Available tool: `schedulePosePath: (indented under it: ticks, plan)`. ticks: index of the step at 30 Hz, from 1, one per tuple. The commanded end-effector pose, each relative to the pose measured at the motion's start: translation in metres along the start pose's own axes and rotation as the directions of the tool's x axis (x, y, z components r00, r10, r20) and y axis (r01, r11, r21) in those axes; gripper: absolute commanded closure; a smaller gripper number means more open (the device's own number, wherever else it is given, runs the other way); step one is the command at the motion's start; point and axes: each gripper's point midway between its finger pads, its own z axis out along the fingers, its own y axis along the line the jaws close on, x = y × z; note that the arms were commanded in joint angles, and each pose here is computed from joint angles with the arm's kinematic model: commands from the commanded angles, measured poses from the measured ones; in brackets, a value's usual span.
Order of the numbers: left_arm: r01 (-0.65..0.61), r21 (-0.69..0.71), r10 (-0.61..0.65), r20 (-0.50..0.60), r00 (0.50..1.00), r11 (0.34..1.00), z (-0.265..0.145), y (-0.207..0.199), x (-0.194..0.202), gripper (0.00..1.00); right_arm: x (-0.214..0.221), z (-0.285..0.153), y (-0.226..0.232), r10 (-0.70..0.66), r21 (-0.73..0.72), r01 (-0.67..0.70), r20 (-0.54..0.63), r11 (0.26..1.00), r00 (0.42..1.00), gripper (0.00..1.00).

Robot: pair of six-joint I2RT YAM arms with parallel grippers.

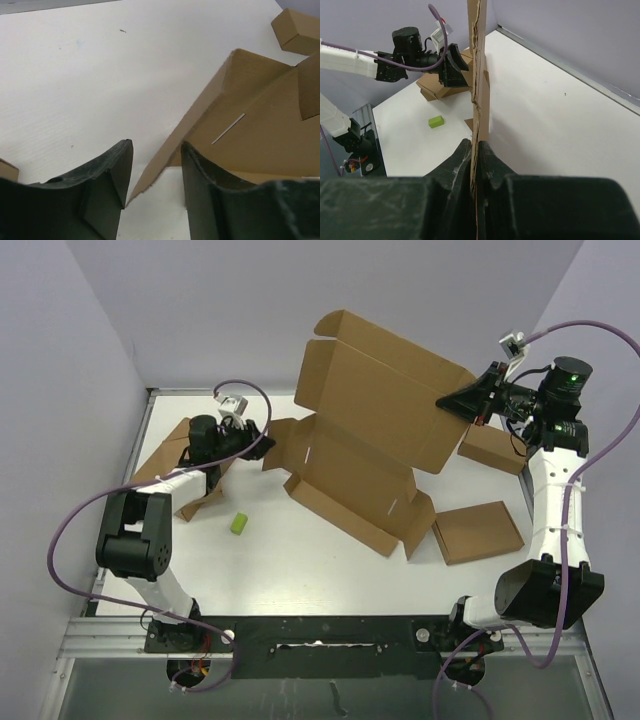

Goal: Fold the paper box

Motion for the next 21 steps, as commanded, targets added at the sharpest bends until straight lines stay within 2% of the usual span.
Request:
schedulePosePath:
  ticks: [1,4,8,16,18,21]
  plan:
    - [-0.057,0.08,0.053,0.044,0.998,0.995,0.009,-0.013,-0.016,0.7,-0.016,-0.002,0.015,-0.096,-0.025,0.097,0.02,0.995,0.995,1.0]
    - [-0.049,0.078,0.046,0.042,0.998,0.996,-0.001,-0.017,-0.012,0.89,-0.014,0.0,0.014,-0.124,-0.031,0.125,0.011,0.992,0.992,1.0]
    - [-0.064,0.042,0.06,0.079,0.995,0.997,-0.022,-0.026,-0.008,0.98,-0.012,0.012,0.022,-0.179,-0.082,0.178,-0.009,0.981,0.984,1.0]
    - [-0.081,-0.075,0.092,0.167,0.982,0.994,-0.067,-0.046,0.003,1.0,-0.017,0.053,0.043,-0.35,-0.18,0.335,-0.055,0.925,0.935,1.0]
    - [-0.089,-0.11,0.108,0.182,0.977,0.99,-0.076,-0.052,0.009,1.0,-0.008,0.061,0.052,-0.342,-0.217,0.32,-0.07,0.922,0.937,1.0]
    - [-0.079,-0.164,0.113,0.214,0.97,0.983,-0.092,-0.055,0.024,1.0,0.006,0.064,0.059,-0.26,-0.239,0.234,-0.086,0.943,0.962,1.0]
